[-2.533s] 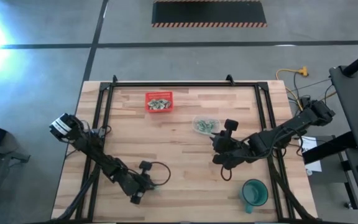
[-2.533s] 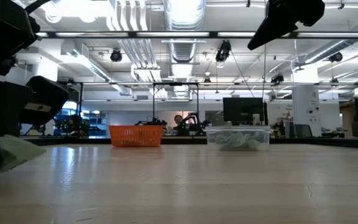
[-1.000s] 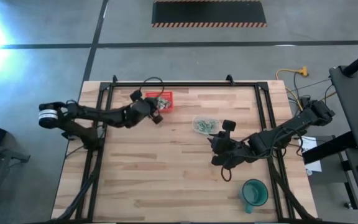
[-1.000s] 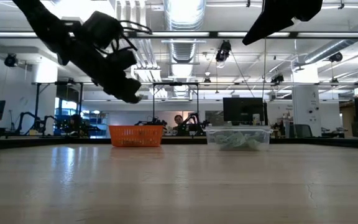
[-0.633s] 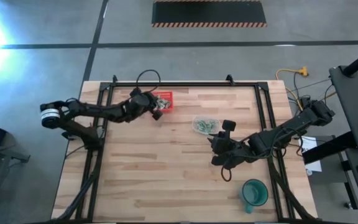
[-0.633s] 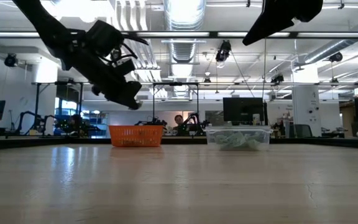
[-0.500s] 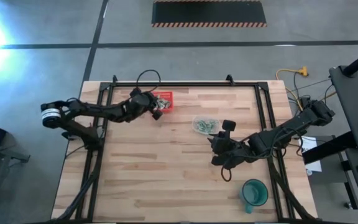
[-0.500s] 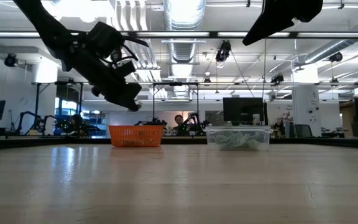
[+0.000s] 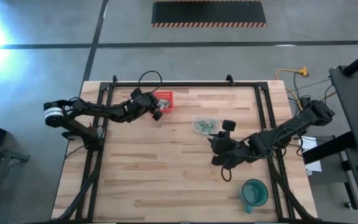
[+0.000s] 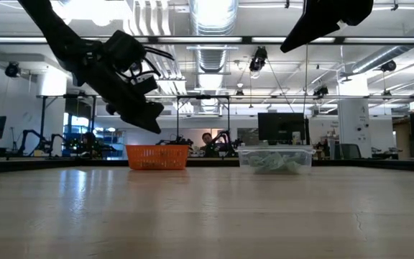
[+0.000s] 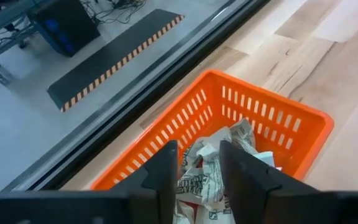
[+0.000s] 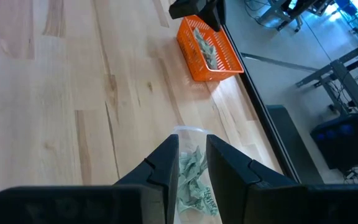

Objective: Pick and place items into bin
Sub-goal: Return to Home Position

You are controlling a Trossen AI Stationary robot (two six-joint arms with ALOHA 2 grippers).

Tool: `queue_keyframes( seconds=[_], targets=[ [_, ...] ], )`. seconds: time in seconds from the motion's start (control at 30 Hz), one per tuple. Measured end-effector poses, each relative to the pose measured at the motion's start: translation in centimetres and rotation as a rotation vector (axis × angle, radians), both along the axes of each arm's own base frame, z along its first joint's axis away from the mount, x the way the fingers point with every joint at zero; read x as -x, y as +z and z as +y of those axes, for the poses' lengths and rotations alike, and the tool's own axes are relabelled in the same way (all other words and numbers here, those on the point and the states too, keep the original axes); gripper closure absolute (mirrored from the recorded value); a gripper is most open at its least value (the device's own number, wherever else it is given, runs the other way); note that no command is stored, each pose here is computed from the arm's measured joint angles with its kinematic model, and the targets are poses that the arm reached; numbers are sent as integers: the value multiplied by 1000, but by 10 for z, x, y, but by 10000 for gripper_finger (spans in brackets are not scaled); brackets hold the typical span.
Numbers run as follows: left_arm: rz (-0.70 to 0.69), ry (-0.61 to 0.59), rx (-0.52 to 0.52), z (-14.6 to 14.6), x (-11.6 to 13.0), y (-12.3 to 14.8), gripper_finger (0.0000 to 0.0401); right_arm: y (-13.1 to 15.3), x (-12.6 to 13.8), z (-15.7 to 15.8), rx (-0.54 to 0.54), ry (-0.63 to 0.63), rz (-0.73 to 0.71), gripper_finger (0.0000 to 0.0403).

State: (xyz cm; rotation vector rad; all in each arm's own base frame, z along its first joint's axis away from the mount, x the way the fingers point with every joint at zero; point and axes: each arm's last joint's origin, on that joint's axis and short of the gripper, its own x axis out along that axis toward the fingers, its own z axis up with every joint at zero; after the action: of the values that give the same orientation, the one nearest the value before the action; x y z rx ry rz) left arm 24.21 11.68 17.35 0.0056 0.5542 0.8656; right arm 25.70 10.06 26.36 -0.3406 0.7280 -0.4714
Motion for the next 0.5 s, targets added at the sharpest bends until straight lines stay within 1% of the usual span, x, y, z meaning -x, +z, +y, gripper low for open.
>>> queue_keyframes(
  seconds=[0.07,0.17,0.33,0.4,0.5],
  targets=[
    [5,-8,-12,0,0,2,296,0,0,0,5,5,3,330],
    [5,-49,-63,-3,-3,14,294,0,0,0,21,15,10,330],
    [-66,-77,-95,-11,-3,33,293,5,-2,1,94,79,55,330],
    [-95,-90,-109,-15,0,42,293,8,-2,1,131,83,60,330],
    [-110,-180,-150,-24,3,53,293,12,-2,0,170,47,31,330]
  ],
)
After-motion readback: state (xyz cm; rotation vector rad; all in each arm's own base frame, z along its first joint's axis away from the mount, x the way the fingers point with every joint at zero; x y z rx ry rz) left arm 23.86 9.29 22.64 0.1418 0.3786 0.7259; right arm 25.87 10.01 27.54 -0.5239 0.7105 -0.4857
